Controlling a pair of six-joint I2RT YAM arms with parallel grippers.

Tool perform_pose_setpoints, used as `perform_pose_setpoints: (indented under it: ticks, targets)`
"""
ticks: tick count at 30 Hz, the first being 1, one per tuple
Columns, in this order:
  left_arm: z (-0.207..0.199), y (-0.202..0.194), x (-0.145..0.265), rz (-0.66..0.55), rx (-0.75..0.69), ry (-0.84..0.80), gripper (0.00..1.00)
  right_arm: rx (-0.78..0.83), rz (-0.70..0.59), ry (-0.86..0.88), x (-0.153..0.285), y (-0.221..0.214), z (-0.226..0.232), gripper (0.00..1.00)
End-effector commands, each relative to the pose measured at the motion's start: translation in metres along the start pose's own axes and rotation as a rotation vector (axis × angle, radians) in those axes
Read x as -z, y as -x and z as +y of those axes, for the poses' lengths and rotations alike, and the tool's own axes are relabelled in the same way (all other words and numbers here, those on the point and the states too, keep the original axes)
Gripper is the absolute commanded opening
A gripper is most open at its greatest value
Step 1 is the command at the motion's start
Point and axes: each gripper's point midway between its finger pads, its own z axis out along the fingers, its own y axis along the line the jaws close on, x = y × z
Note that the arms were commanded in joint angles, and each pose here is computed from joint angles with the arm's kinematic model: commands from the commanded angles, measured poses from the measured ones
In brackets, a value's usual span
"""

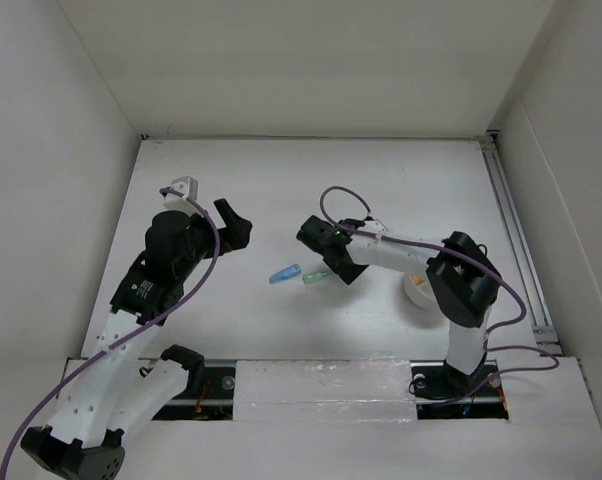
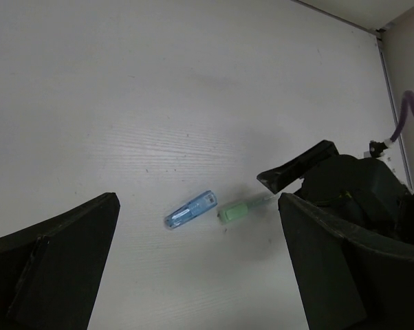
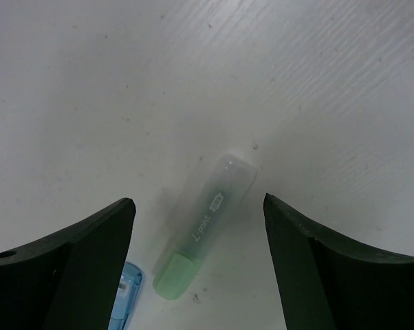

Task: Sort the stationery into containers
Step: Pick up the pen from the center of the board.

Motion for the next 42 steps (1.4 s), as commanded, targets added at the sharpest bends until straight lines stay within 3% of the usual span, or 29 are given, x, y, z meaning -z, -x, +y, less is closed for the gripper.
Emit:
perform_pose_setpoints:
  ticks: [1,8,16,19,26,28,32,34,35,36,40,41,42]
  targets:
    - [-0.008,0.007,0.004,-0.024,-0.001,-0.045,1.00,-0.047,0.037,-0.028,-0.003,-0.016,0.002,0.81]
    - [-0.011,0.009,0.010,-0.044,0.000,-0.069,1.00,-0.091,0.125,-0.100,-0.022,-0.041,-0.006,0.79]
    - [-0.014,0.010,0.013,-0.050,0.001,-0.083,1.00,-0.075,0.232,-0.176,-0.039,-0.063,-0.024,0.57]
    - [-0.015,0.013,0.019,-0.069,0.002,-0.095,1.00,-0.047,0.258,-0.211,-0.043,-0.073,-0.030,0.46]
    - [-0.016,0.019,0.027,-0.101,0.004,-0.101,1.00,-0.030,0.301,-0.165,-0.051,-0.076,-0.029,0.00]
    - [-0.014,0.020,0.026,-0.107,0.004,-0.092,1.00,-0.021,0.290,-0.124,-0.044,-0.068,-0.024,0.00]
    - [-0.016,0.022,0.026,-0.107,0.004,-0.092,1.00,0.071,0.126,0.013,-0.018,-0.015,0.007,0.00]
    - [-0.016,0.022,0.026,-0.107,0.004,-0.092,1.00,0.137,-0.027,0.121,0.000,0.018,0.033,0.00]
    - [-0.016,0.022,0.026,-0.107,0.004,-0.092,1.00,0.246,-0.092,0.200,0.020,0.037,0.043,0.00]
    - [-0.016,0.022,0.026,-0.107,0.004,-0.092,1.00,0.260,-0.219,0.240,0.034,0.056,0.050,0.00]
    - [-0.015,0.021,0.023,-0.099,0.004,-0.087,1.00,0.394,-0.439,0.314,0.080,0.103,0.038,0.00]
    - [-0.014,0.019,0.021,-0.091,0.003,-0.083,1.00,0.448,-0.455,0.314,0.076,0.104,0.025,0.00]
    - [-0.014,0.018,0.019,-0.083,0.003,-0.078,1.00,0.545,-0.508,0.368,0.101,0.120,0.020,0.00]
